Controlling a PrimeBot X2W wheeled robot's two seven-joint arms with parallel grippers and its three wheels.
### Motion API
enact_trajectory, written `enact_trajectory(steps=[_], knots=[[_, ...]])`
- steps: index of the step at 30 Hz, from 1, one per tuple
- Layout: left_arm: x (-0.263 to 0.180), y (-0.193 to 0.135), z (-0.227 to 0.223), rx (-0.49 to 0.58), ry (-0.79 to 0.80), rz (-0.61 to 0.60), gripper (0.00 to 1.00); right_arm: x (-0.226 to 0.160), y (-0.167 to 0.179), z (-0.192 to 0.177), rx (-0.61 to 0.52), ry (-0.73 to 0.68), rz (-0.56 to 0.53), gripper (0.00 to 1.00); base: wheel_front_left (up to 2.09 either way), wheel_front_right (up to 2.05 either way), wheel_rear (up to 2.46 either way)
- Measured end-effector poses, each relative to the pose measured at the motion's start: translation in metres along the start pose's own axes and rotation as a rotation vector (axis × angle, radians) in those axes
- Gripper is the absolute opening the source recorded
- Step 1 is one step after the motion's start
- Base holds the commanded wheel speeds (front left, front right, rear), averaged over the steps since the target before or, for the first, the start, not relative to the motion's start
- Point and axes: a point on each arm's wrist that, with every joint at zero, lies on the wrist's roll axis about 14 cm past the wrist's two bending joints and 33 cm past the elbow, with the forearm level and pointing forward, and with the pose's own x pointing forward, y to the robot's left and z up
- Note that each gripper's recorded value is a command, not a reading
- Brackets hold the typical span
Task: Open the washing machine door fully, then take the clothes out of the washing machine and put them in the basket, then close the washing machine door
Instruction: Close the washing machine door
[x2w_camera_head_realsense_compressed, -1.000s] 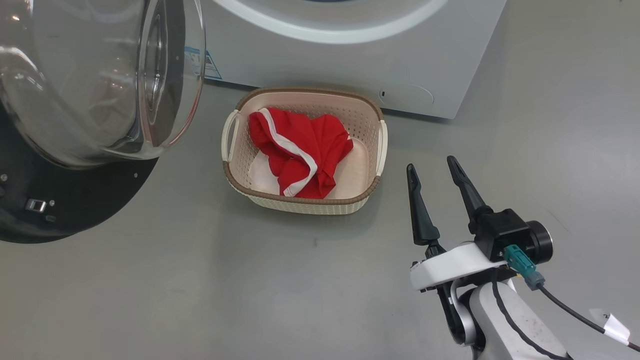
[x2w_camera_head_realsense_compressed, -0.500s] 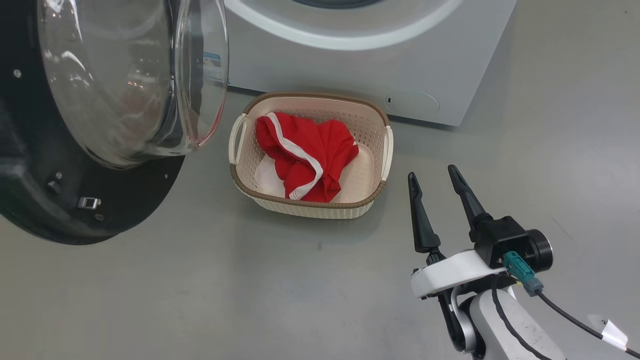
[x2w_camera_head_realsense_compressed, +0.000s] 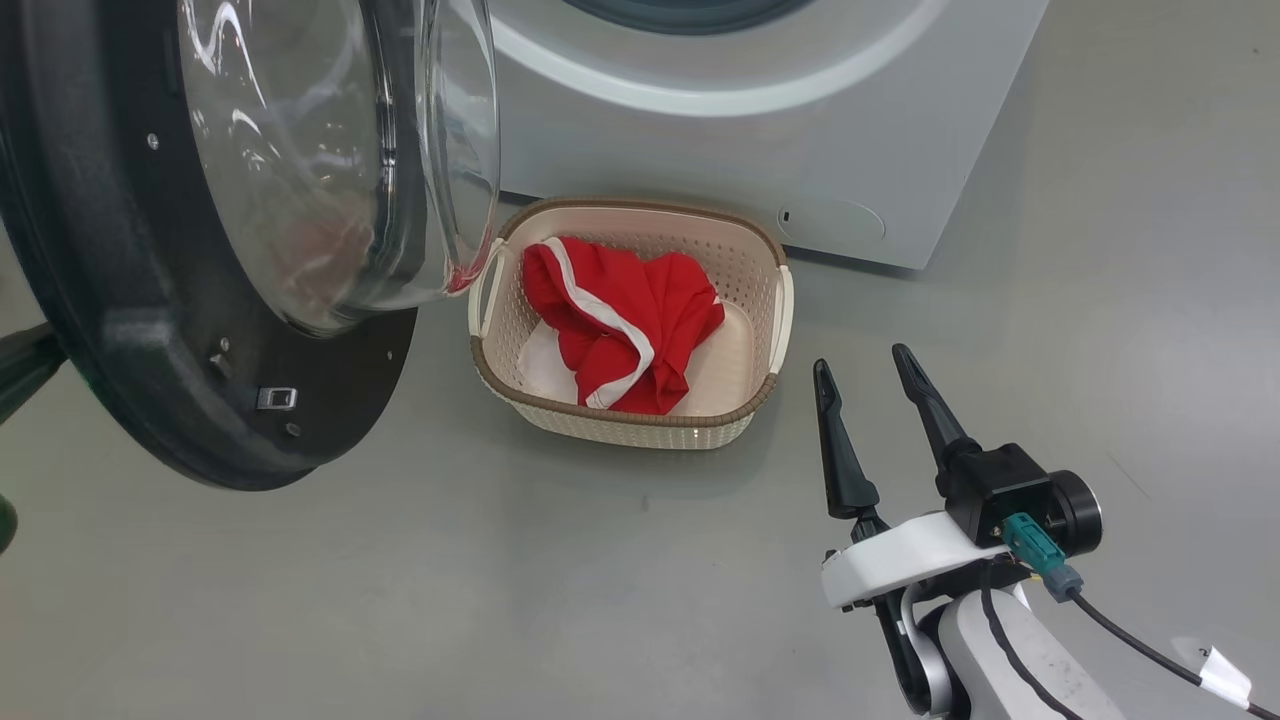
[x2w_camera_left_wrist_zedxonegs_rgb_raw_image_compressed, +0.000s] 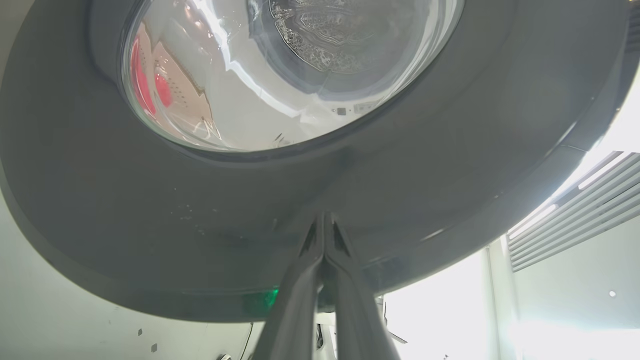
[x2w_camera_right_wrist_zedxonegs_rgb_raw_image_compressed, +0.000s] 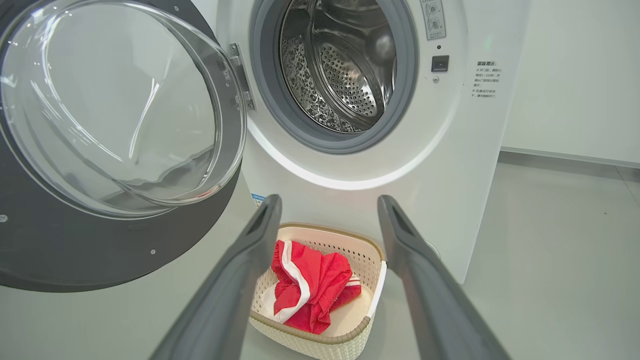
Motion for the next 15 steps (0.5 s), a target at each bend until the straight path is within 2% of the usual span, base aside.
enact_trajectory(steps=[9, 15], knots=[[-0.003, 0.0, -0.008, 0.044, -0.011, -0.01, 0.0, 0.0, 0.002, 0.001, 0.001, -0.002, 0.004, 1.0, 0.0, 0.0, 0.0], [-0.011, -0.013, 0.008, 0.157, -0.127, 0.022, 0.0, 0.001, 0.0, 0.0, 0.004, -0.002, 0.001, 1.0, 0.0, 0.0, 0.0]])
